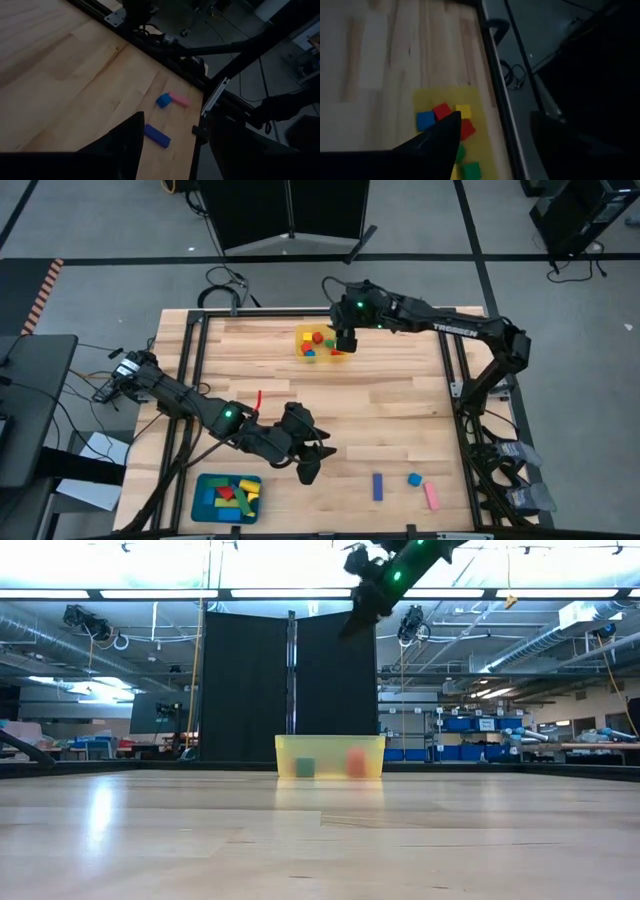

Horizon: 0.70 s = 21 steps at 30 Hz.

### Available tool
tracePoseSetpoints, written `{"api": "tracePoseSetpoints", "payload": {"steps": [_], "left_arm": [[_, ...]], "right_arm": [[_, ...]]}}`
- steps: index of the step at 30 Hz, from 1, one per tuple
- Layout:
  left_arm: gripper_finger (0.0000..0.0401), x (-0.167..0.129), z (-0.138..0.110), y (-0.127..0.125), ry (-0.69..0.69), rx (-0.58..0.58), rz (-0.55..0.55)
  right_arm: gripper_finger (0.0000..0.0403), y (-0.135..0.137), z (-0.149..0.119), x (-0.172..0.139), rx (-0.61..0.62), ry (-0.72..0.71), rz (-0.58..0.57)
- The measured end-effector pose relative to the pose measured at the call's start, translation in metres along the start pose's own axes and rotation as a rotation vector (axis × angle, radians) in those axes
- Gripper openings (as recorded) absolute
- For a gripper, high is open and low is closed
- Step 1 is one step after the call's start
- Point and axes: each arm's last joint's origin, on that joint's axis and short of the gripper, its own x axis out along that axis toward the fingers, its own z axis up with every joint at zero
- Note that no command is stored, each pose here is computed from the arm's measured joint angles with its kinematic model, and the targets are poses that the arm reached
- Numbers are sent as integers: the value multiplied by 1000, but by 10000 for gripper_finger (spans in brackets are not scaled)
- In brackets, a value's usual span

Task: Sort blocks by size
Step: Put the violet rectangular block into the blue bin

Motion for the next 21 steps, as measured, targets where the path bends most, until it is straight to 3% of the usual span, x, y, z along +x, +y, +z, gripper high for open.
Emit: {"api": "tracePoseSetpoints", "payload": {"steps": [7, 10, 15, 21], "left_arm": [[218, 1, -2, 5, 27, -15, 37], [218, 6, -3, 13, 79, -21, 75], [218, 40, -18, 28, 241, 79, 88], [219, 89, -41, 40, 382, 267, -49]], "right_arm": [[233, -16, 12, -85, 386, -263, 42], [222, -6, 7, -130, 421, -386, 11], [209, 17, -24, -189, 498, -437, -14], [210, 46, -60, -231, 660, -505, 193]]}}
